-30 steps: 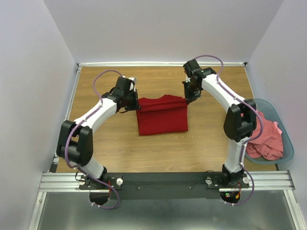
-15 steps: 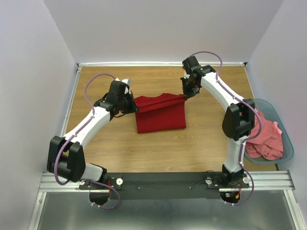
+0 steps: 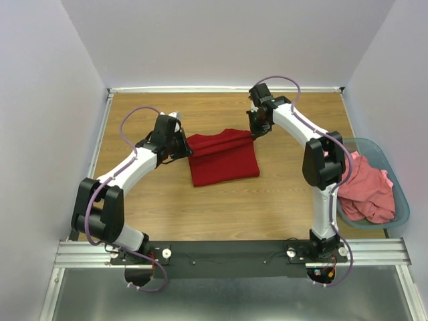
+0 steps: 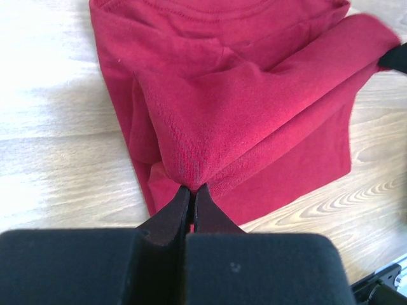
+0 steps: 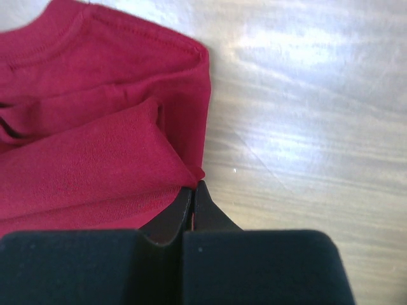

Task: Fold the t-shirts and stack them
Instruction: Fold the tshirt

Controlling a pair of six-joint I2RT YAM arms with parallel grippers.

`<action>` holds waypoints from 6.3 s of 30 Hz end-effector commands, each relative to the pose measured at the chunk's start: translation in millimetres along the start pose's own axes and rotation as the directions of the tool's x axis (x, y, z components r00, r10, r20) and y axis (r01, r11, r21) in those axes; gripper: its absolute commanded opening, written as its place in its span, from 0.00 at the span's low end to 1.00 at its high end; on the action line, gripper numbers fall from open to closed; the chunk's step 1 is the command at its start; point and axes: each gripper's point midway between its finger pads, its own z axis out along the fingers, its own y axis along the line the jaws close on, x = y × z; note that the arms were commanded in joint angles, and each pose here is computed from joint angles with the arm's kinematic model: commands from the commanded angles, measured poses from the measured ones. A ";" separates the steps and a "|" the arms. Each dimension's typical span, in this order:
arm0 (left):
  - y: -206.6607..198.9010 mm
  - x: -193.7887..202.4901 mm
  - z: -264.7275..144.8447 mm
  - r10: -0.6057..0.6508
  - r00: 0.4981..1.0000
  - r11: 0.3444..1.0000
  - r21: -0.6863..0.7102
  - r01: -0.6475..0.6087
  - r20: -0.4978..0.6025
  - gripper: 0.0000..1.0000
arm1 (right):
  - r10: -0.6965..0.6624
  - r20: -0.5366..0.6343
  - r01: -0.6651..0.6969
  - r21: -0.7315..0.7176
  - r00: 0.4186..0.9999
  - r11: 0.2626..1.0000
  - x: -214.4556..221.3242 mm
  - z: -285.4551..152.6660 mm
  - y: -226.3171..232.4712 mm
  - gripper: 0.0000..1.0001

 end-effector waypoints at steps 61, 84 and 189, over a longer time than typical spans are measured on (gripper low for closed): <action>27.0 -57.1 56.8 0.054 0.953 0.981 -0.195 0.006 0.298 0.34 | 0.107 0.204 0.020 -0.539 0.973 0.842 -45.6 20.6 95.4 0.29; -23.3 -27.6 17.8 -0.047 0.968 0.982 0.191 -0.001 0.247 0.41 | 0.093 0.078 0.017 -0.844 0.993 0.537 -33.1 -31.4 142.2 0.50; 27.6 57.6 107.2 0.014 0.992 0.997 0.077 -0.004 -0.127 0.12 | 0.085 0.124 0.036 -0.741 0.989 0.670 -47.1 81.5 51.3 0.35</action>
